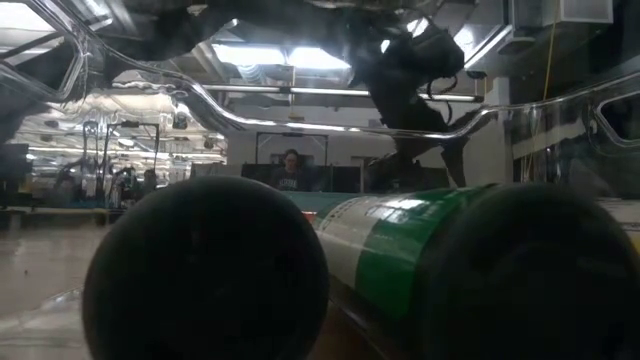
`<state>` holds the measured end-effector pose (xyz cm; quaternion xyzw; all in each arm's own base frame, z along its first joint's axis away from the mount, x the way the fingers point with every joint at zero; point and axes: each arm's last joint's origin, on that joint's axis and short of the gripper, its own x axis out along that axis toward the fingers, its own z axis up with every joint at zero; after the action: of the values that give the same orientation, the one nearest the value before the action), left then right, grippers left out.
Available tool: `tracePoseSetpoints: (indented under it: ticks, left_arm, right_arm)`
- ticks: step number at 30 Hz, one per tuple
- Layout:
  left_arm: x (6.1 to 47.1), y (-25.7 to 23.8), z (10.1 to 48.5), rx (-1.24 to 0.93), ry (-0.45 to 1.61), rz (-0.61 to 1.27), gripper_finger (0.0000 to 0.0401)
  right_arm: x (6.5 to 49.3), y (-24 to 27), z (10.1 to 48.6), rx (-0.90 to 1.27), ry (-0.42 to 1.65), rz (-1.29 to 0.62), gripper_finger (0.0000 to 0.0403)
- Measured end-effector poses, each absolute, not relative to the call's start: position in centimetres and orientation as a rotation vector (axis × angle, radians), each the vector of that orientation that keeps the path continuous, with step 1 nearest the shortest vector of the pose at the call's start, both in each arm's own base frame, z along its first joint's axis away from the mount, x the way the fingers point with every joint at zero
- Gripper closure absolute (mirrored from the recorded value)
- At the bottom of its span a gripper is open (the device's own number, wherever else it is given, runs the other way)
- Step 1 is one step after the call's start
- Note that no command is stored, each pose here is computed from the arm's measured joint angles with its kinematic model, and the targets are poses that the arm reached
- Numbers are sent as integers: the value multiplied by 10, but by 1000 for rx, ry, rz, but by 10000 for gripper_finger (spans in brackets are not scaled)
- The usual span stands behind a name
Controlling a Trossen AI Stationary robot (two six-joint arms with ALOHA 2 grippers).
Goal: Pick & Place Food Item
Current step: Put the top yellow food coloring bottle into the transparent bin
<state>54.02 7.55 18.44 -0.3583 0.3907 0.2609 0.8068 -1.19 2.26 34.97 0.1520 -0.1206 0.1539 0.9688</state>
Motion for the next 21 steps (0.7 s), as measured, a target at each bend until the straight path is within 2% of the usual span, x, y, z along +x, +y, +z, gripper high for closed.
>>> tracePoseSetpoints:
  ticks: [12, 21]
  left_arm:
    - [549, 81, 142, -818, 892, 520, 232]
    - [550, 80, 134, -831, 916, 498, 243]
  right_arm:
    - [-12, 23, 350, 316, -242, 313, 238]
    - [-12, 23, 350, 317, -242, 312, 238]
